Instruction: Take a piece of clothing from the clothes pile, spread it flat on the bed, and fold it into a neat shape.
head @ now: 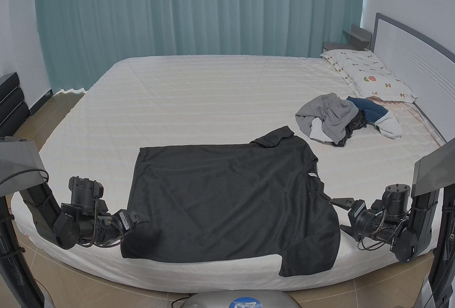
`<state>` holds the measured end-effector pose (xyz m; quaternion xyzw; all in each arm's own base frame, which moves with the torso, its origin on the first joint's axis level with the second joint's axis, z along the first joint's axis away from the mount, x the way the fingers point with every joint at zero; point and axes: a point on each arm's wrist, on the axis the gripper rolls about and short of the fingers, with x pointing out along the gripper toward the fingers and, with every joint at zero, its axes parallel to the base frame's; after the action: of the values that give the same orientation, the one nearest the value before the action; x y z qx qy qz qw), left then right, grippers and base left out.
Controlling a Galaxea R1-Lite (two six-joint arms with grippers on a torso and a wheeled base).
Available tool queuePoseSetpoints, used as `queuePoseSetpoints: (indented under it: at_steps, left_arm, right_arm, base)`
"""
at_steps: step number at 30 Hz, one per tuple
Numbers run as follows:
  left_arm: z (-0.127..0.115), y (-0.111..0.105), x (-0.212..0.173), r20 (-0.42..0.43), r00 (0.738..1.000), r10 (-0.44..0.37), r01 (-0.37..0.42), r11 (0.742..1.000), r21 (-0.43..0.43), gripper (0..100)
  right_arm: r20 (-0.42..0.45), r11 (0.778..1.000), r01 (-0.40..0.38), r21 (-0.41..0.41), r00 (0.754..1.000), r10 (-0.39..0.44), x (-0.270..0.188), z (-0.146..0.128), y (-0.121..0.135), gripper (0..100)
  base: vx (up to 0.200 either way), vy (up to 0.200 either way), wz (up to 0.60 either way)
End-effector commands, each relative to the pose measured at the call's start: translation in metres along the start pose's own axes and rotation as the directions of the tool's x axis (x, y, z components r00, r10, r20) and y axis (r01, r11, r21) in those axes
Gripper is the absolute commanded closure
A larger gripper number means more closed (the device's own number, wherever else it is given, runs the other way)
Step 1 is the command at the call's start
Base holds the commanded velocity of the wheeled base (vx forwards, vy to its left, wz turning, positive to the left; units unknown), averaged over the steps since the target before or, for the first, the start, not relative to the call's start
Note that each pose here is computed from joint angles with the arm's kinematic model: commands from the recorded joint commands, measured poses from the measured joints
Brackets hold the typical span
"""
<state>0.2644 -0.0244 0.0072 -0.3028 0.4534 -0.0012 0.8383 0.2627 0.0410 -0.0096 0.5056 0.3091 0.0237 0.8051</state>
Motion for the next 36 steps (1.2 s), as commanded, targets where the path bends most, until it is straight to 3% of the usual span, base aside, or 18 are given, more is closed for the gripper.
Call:
queuePoseSetpoints:
  at_steps: [1,4,10,15,36]
  left_arm:
    - [-0.011,0.015,-0.003,-0.057,0.996,0.064,-0.060,0.995,0.077,0]
    - [-0.017,0.021,0.001,-0.078,0.992,0.100,-0.089,0.987,0.130,0]
    - [-0.021,0.024,0.007,-0.098,0.988,0.120,-0.106,0.985,0.139,0]
    - [-0.020,0.027,0.016,-0.060,0.987,0.148,-0.138,0.980,0.146,0]
    - [-0.028,0.021,0.027,-0.041,0.992,0.121,-0.111,0.976,0.185,0]
  right_arm:
    - [0.001,1.000,-0.004,0.000,1.000,0.004,0.001,0.000,0.000,0]
    - [-0.001,1.000,0.000,0.001,1.000,0.000,0.000,-0.001,-0.001,0]
    - [-0.004,1.000,0.006,0.001,1.000,-0.006,0.002,-0.001,-0.003,0]
    - [-0.003,1.000,0.006,0.001,1.000,-0.006,0.002,-0.001,-0.003,0]
    - [-0.004,1.000,0.006,-0.003,1.000,-0.006,0.002,-0.001,-0.003,0]
  base:
    - [0.000,0.000,0.00]
    - [0.000,0.000,0.00]
    - [0.000,0.000,0.00]
    - [0.000,0.000,0.00]
    - [0.000,0.000,0.00]
